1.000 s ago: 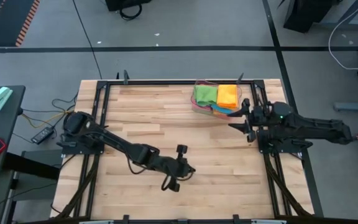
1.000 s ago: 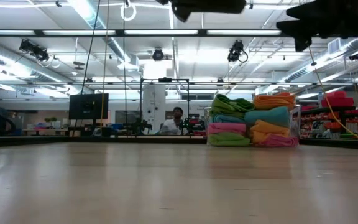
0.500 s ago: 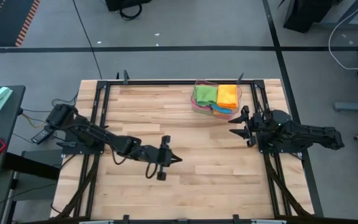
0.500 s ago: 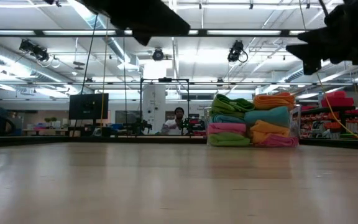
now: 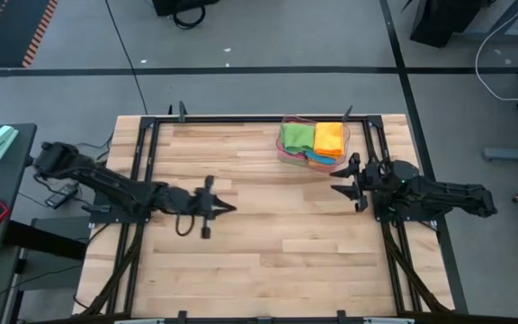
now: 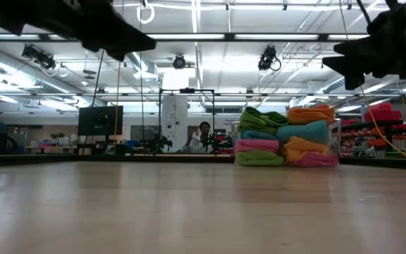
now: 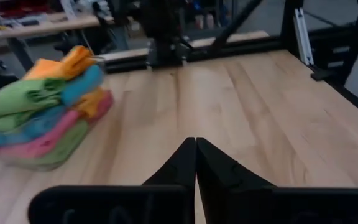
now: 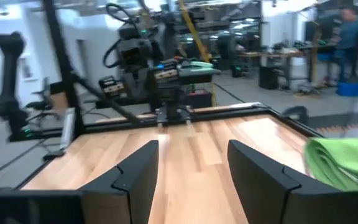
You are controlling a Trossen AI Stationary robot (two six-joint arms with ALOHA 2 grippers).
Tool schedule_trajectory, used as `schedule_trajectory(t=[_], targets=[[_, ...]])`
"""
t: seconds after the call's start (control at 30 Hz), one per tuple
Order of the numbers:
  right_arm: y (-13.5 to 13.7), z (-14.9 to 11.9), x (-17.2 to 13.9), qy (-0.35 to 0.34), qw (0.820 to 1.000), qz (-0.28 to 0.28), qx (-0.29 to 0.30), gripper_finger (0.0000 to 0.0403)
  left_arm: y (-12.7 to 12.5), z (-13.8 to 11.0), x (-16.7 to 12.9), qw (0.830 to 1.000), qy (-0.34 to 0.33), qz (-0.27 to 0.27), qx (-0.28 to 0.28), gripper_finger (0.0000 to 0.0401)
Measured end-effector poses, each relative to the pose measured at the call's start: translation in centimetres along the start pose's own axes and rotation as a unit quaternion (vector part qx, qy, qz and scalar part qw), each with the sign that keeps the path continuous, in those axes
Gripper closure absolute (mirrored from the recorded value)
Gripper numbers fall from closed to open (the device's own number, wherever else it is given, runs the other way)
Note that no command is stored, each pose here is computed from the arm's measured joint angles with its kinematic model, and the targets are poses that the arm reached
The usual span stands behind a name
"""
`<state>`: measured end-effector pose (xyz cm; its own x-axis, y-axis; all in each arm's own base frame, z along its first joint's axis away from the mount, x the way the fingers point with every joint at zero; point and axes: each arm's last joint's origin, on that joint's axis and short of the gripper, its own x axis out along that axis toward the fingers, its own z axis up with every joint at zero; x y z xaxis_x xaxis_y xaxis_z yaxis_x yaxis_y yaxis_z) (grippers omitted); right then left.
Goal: Fold microfiber towels
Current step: Return to Home Position
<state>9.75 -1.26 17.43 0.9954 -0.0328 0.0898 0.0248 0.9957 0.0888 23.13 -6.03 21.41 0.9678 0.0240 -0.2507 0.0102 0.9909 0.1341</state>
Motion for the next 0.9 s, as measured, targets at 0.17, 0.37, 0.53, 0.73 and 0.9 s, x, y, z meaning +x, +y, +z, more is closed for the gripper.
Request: schedule_trajectory(t=[0.17,0.37,0.53,0.73,0.9], targets=[[-0.3,0.0,0.0,-0.002,0.998,-0.044,0.034,0.0202,1.6,-1.4,-3.3,0.999,-0.049,0.012,-0.015,0.0395],[-0.3,0.0,0.0,-0.004,0.997,-0.045,0.059,0.0202,2.7,-3.3,-7.1,0.990,-0.132,0.021,-0.043,0.0384],[-0.3,0.0,0.0,-0.004,0.997,-0.045,0.056,0.0202,3.0,-4.8,-9.5,0.979,-0.192,0.015,-0.064,0.0392],[-0.3,0.0,0.0,-0.004,0.997,-0.045,0.056,0.0202,3.1,-5.5,-11.2,0.961,-0.249,-0.009,-0.118,0.0377],[-0.3,0.0,0.0,-0.004,0.997,-0.044,0.056,0.0202,3.2,-5.3,-11.6,0.947,-0.264,-0.025,-0.182,0.0352]])
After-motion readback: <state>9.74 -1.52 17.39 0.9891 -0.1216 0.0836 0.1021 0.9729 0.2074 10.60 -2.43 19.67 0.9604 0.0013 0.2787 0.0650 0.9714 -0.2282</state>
